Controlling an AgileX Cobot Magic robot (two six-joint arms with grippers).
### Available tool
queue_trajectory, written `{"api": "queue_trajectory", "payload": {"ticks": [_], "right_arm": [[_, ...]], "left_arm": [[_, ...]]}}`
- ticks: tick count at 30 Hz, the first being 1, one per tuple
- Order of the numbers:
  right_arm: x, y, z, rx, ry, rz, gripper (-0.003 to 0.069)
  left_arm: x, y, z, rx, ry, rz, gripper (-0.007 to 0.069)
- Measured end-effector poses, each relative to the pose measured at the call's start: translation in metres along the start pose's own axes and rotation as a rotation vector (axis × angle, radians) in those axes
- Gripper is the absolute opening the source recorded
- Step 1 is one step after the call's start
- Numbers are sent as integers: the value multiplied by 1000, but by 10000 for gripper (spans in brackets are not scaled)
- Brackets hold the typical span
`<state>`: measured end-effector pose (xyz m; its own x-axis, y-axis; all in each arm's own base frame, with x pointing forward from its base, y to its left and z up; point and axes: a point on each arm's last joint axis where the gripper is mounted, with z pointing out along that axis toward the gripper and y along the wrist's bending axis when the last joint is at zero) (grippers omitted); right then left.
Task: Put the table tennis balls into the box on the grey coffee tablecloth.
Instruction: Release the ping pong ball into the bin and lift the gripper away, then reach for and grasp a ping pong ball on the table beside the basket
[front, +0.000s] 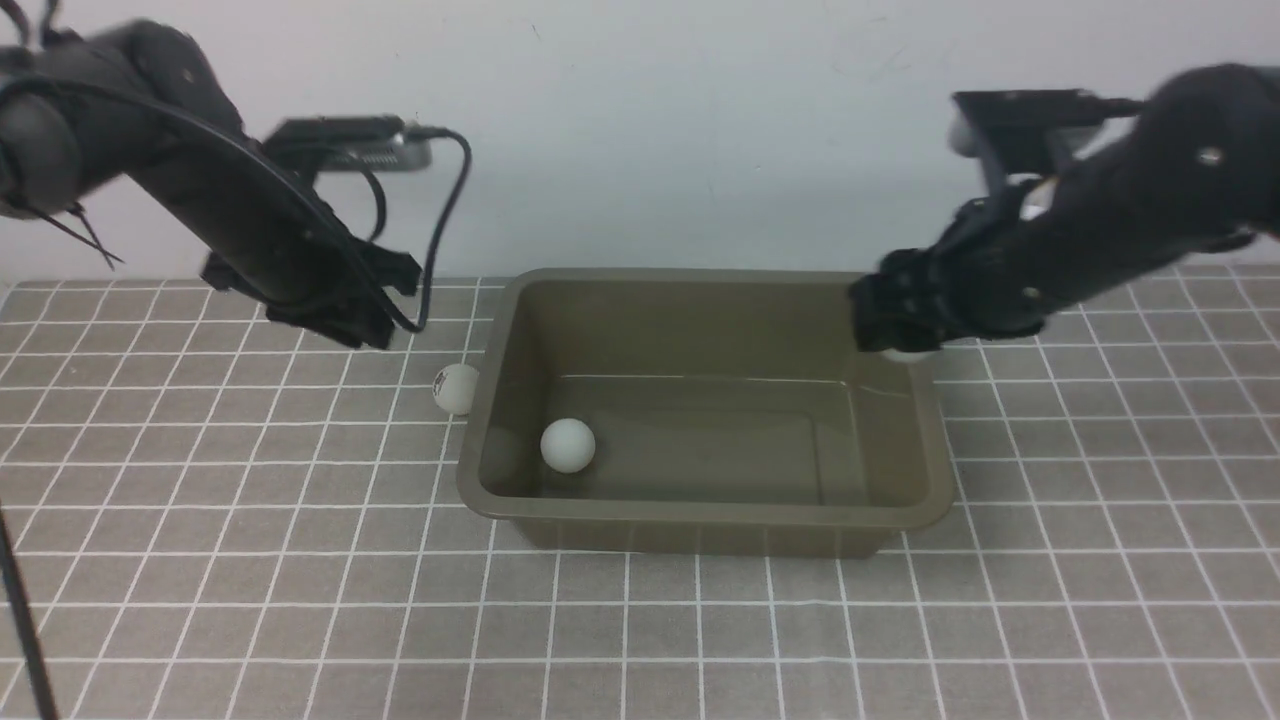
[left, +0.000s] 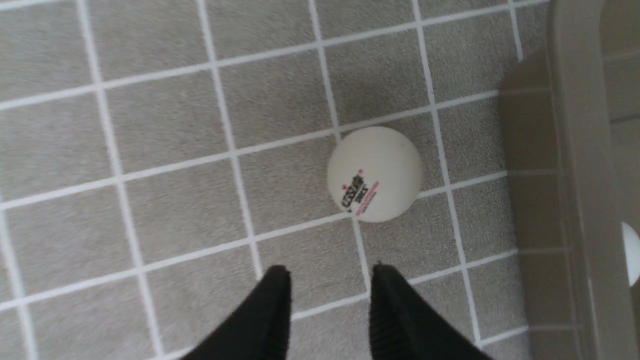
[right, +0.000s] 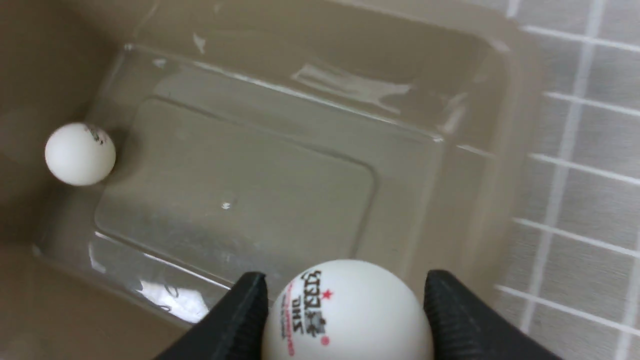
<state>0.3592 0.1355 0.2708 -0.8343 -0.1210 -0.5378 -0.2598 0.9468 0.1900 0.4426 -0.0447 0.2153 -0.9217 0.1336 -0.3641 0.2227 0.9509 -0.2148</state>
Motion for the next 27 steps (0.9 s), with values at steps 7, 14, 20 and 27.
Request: {"api": "queue_trajectory", "payload": {"ticks": [7, 14, 20, 27], "right_arm": [[-19, 8, -1, -13, 102, -21, 647], [-24, 13, -49, -5, 48, -57, 657], [-21, 19, -124, 9, -101, -100, 501], [19, 20, -240, 55, -271, -88, 216]], "left_arm": [[0, 1, 37, 19, -3, -22, 573], [-3, -2, 62, 14, -45, -27, 617], [1, 0, 74, 6, -10, -20, 347], [-17, -4, 9, -84, -4, 34, 352]]}}
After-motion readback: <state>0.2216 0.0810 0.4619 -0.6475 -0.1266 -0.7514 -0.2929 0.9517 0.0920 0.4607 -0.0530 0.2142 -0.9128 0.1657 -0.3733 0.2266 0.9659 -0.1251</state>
